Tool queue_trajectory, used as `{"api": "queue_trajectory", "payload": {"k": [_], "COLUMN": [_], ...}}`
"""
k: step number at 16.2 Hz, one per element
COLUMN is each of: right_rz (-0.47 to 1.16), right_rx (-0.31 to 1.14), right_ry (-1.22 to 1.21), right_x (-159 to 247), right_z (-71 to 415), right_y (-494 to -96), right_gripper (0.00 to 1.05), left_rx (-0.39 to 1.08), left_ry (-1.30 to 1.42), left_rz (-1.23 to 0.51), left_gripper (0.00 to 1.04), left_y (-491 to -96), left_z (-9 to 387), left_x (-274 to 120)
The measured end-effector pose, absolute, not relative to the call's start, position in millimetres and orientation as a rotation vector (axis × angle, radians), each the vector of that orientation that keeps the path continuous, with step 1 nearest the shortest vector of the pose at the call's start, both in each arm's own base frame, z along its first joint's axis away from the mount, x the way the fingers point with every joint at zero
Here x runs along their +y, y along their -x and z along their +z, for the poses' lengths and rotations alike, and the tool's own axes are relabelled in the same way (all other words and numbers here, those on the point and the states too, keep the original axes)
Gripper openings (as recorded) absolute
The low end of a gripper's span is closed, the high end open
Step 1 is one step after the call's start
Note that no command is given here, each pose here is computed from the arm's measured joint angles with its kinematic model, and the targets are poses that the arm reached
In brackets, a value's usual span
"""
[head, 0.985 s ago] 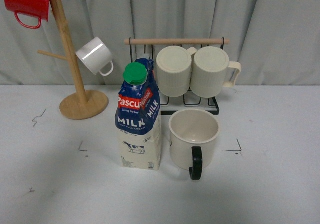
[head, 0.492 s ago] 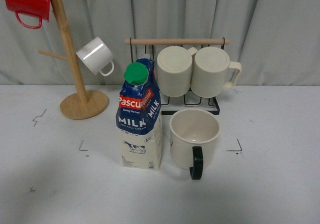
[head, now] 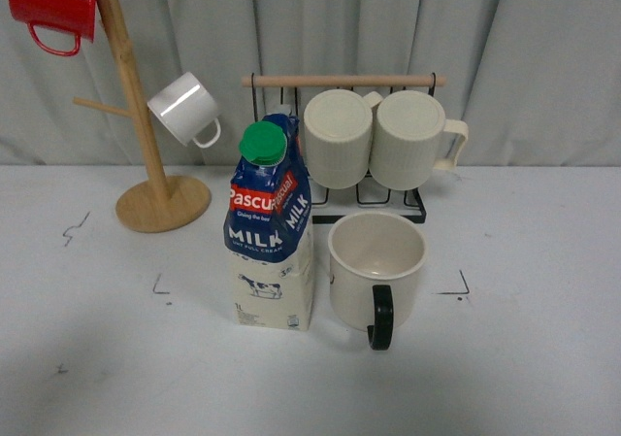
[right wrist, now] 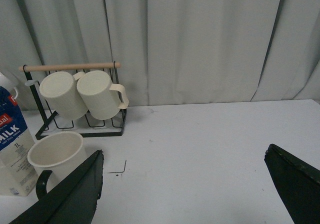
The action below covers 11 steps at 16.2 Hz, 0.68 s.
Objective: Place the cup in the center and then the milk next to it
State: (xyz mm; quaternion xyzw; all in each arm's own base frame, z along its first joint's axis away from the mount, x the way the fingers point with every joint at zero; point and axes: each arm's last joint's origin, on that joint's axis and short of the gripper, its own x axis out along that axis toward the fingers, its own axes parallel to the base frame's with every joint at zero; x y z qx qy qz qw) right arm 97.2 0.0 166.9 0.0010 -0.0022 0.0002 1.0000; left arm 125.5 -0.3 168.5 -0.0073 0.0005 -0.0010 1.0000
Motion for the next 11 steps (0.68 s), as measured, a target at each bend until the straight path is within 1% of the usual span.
{"api": "queue_trajectory", "payload": {"k": [3,11], "right_rz": [0.000,0.000], "right_rx": [-0.004,-0.004], "right_ry": [-0.002,-0.002], "right_x": [0.0,0.0], "right_z": [166.9,166.9], "right_y": [-97.2,-97.2], "right_gripper": [0.98,0.98], "left_rx": [-0.017,-0.008], "left_ry": [0.015,0.014], "left_rz": [-0.002,-0.002], "left_gripper": [0.02,0.02], "left_y": [-122.7,-108.8], "left_z": [170.5,169.5], "left_x": [-0.3,-0.2]}}
